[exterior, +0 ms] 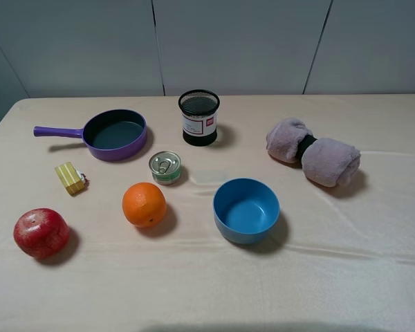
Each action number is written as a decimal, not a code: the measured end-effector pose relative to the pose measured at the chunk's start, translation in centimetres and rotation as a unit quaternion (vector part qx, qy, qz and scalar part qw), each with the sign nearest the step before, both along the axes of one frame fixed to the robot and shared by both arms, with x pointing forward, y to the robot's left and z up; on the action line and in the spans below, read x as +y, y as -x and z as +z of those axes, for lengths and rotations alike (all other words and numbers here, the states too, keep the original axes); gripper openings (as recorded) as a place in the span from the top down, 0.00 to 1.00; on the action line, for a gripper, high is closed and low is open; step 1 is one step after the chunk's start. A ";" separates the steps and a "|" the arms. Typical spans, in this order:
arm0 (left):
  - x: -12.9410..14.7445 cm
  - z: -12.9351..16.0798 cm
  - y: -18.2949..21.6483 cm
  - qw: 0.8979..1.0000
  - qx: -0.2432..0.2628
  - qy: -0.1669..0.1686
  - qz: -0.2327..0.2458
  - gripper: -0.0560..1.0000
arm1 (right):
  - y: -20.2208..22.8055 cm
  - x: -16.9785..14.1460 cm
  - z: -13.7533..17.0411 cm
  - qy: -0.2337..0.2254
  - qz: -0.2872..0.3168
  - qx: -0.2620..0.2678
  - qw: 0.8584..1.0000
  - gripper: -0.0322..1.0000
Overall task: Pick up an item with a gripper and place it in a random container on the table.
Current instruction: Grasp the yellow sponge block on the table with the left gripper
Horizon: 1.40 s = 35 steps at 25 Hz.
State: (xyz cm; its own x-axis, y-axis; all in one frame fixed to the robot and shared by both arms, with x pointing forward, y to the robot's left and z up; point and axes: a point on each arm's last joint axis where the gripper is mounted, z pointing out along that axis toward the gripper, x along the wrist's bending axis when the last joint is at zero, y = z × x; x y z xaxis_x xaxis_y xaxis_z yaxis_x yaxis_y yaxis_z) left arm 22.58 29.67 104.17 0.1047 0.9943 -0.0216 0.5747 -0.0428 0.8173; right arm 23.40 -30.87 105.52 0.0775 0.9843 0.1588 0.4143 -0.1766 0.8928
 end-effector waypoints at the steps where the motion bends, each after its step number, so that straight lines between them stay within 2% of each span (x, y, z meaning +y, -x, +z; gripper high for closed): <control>1: 0.0 0.0 0.0 1.000 0.000 0.000 0.000 0.01 | 0.0 0.0 0.0 0.000 0.000 0.000 1.000 0.30; 19: 0.0 0.0 0.0 1.000 0.000 0.000 0.000 0.01 | 0.0 0.0 0.0 0.000 0.000 0.000 1.000 0.30; 28: 0.6 0.0 0.0 0.999 -0.001 -0.029 0.020 0.01 | 0.0 0.0 0.0 0.000 0.000 0.000 1.000 0.30; 35: 0.6 0.1 -0.1 0.999 -0.011 -0.031 0.022 0.01 | 0.0 0.0 0.0 0.000 0.000 0.000 1.000 0.30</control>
